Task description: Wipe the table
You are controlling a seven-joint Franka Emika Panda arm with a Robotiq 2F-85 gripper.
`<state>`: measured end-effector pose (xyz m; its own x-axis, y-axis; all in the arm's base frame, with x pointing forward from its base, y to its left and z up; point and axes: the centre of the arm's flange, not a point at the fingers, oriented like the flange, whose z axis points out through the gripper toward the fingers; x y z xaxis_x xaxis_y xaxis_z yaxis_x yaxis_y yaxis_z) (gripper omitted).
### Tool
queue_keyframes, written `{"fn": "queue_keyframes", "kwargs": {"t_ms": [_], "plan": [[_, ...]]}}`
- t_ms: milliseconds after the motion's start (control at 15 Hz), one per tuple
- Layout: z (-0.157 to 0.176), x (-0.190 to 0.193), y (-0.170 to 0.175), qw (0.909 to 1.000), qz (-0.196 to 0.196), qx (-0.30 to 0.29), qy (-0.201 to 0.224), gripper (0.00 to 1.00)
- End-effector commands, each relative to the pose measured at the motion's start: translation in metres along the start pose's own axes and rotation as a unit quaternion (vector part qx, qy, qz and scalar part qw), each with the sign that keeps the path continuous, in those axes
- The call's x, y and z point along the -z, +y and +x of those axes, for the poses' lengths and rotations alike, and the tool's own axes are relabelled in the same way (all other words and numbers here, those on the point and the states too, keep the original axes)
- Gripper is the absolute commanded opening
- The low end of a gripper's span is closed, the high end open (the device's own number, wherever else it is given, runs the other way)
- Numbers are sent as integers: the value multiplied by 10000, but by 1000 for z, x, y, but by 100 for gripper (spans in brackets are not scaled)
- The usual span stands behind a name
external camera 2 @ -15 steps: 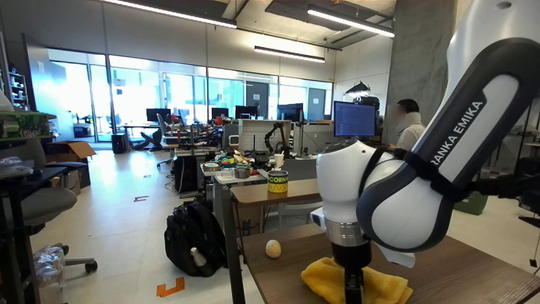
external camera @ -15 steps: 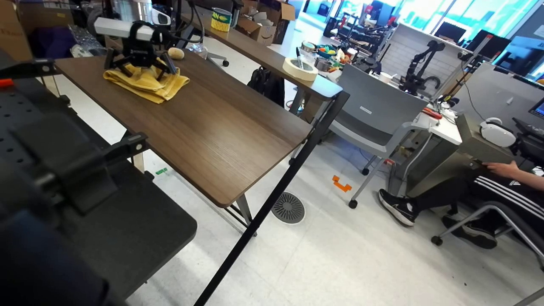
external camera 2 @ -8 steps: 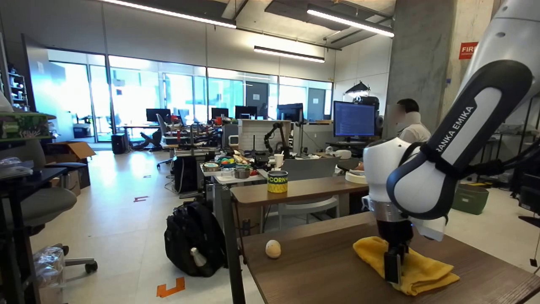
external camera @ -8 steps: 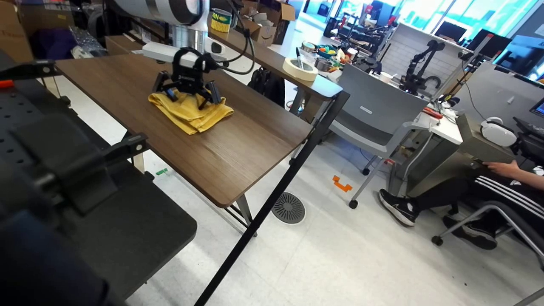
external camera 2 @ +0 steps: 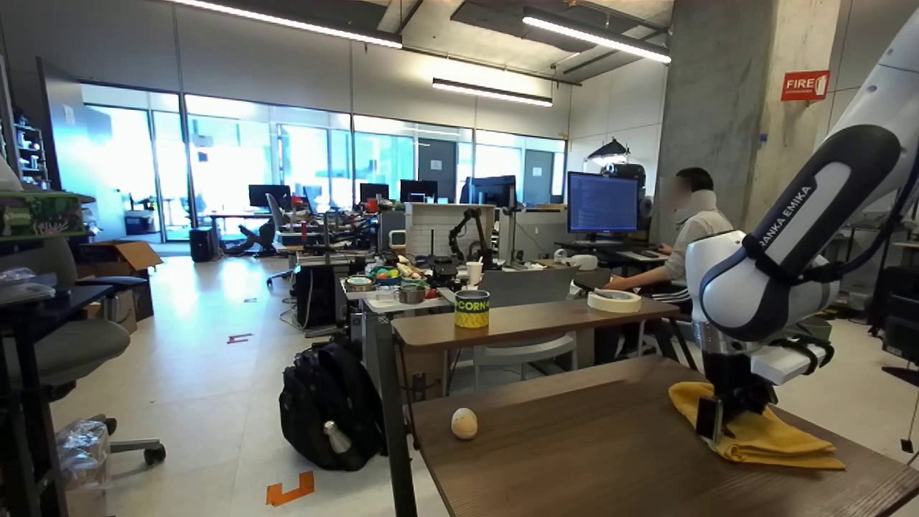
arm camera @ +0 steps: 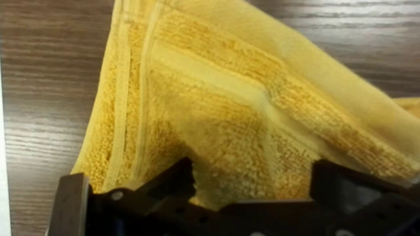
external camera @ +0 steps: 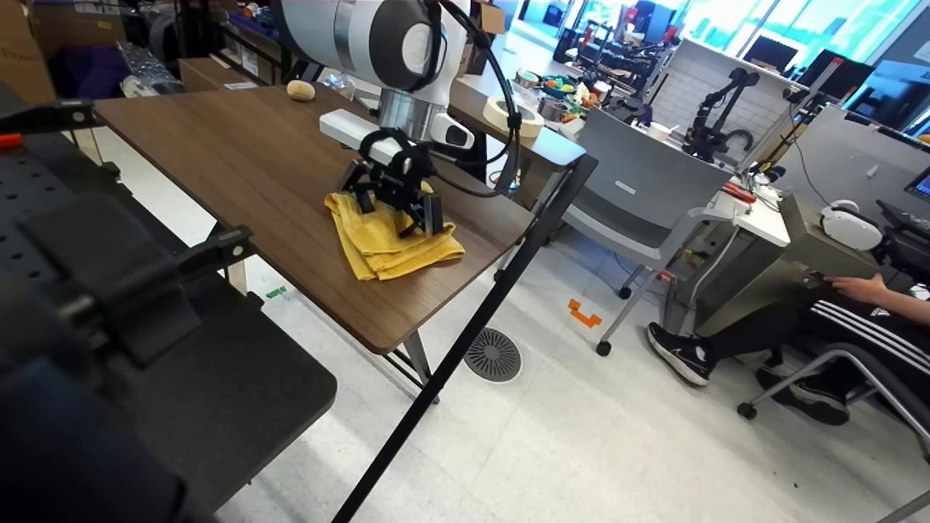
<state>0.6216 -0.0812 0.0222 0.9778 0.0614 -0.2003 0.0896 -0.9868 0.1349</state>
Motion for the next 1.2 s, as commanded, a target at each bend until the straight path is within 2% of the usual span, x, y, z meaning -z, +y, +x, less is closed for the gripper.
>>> {"fn": "queue_keyframes", "kwargs": {"t_ms": [0, 133, 467, 533, 733, 933, 1133], "plan": [[28, -43, -32, 9991, 104, -385, -112, 100], [45, -25, -60, 9993, 32, -251, 263, 100], [102, 14, -148, 9987, 94, -13, 502, 100], [113, 16, -130, 9984, 120, -51, 548, 100], [136, 25, -122, 9974, 121, -301, 651, 100], [149, 29, -71, 9936, 351, -829, 680, 100], [140, 10, -10, 9875, 493, -1345, 651, 100]]}}
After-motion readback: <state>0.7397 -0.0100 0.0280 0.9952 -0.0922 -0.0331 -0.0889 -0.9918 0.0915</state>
